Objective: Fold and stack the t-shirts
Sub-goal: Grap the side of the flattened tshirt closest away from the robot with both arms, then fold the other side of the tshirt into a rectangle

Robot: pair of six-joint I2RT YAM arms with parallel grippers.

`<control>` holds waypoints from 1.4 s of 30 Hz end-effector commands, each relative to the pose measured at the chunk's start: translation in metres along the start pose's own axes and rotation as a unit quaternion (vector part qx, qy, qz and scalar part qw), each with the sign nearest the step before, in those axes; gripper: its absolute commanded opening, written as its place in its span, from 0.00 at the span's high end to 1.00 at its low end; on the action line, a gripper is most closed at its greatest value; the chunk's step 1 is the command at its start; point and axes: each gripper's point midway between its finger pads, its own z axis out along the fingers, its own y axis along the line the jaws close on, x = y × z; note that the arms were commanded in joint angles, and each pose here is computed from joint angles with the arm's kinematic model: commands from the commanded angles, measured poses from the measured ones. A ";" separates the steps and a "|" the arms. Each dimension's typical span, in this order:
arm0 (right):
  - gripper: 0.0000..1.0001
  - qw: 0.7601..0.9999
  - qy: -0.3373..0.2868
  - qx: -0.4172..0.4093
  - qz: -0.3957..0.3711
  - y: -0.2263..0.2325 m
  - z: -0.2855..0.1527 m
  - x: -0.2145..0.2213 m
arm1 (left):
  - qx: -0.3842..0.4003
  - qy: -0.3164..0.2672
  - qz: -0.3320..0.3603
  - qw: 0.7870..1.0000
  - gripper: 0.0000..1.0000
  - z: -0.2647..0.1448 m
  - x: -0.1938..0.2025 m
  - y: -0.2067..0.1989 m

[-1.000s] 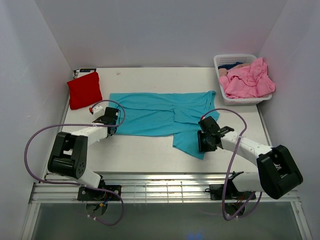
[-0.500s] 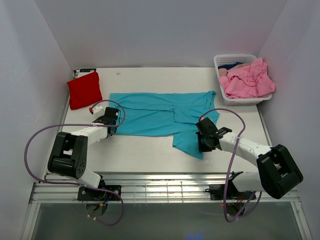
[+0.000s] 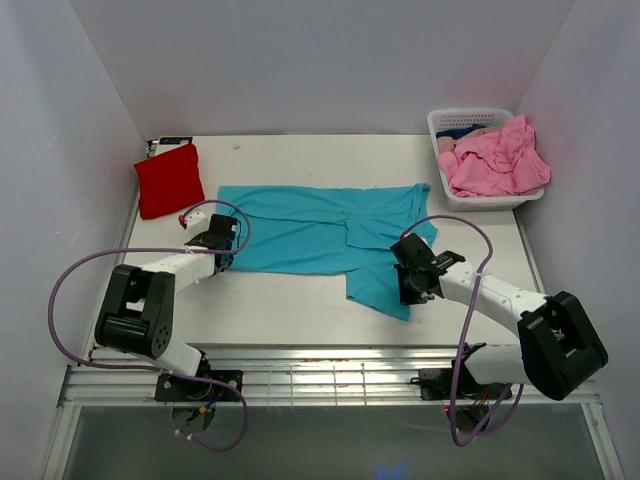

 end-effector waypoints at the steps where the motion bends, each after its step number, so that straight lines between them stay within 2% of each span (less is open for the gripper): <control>1: 0.92 0.999 -0.051 0.005 0.010 0.006 -0.019 -0.036 | 0.014 0.019 0.011 1.000 1.00 -0.012 0.000 -0.001; 9: 0.92 0.994 -0.102 0.025 -0.007 0.021 -0.026 -0.104 | 0.060 0.000 0.015 0.998 1.00 -0.019 -0.038 -0.038; 22: 0.92 0.985 -0.141 0.096 -0.011 -0.002 -0.017 -0.191 | 0.067 0.012 0.041 0.997 1.00 0.018 -0.066 -0.078; 33: 0.92 0.983 -0.148 0.108 0.004 -0.027 -0.001 -0.249 | 0.078 -0.014 0.016 0.997 1.00 0.024 -0.112 -0.091; 42: 0.92 0.983 -0.150 0.109 -0.003 -0.034 0.009 -0.281 | 0.091 -0.023 0.018 0.995 1.00 0.027 -0.131 -0.106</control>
